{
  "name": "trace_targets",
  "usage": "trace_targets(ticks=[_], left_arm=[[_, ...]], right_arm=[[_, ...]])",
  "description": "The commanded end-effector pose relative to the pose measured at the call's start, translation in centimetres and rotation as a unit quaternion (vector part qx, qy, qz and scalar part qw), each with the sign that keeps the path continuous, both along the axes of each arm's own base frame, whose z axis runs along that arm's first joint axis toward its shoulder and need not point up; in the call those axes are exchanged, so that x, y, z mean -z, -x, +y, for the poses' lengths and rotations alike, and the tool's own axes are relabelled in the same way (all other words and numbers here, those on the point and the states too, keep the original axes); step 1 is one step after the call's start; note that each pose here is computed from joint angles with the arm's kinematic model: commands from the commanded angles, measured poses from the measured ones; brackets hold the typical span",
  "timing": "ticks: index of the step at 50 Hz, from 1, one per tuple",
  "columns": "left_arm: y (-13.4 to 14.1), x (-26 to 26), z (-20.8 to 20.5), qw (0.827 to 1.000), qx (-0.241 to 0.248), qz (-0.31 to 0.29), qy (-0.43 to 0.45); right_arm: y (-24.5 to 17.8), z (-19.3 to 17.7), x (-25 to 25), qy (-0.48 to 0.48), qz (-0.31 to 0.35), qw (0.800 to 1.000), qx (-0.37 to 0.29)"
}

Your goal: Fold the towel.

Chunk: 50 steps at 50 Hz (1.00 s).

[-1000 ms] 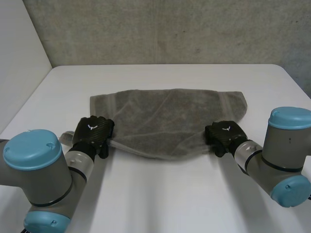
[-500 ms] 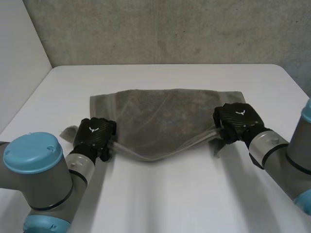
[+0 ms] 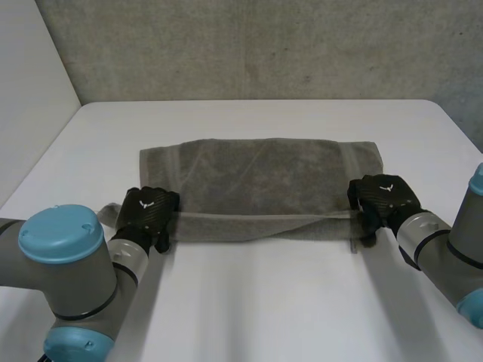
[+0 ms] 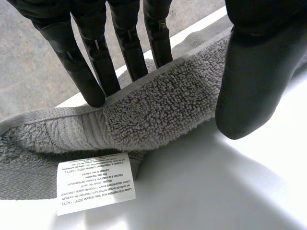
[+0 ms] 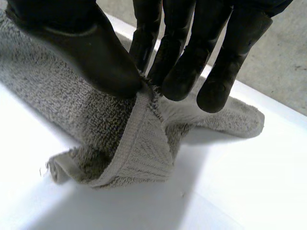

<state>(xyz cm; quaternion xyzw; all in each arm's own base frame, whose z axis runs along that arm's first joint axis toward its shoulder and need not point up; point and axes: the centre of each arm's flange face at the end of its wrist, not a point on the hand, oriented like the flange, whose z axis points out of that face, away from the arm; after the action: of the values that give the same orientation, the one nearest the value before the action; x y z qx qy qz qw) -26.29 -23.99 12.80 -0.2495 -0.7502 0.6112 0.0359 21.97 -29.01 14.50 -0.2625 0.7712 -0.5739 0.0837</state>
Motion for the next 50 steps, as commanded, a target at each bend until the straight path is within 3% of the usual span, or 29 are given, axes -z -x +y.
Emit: trace_targets(ticks=[1, 50], left_arm=[[-0.2, -0.1, -0.4, 1.0, -0.005, 0.0, 0.003], [-0.4, 0.4, -2.7, 0.999, -0.019, 0.007, 0.028]], right_arm=[[0.3, -0.2, 0.3, 0.001, 0.014, 1.0, -0.001], [0.3, -0.1, 2.0, -0.066, 0.034, 0.997, -0.003]])
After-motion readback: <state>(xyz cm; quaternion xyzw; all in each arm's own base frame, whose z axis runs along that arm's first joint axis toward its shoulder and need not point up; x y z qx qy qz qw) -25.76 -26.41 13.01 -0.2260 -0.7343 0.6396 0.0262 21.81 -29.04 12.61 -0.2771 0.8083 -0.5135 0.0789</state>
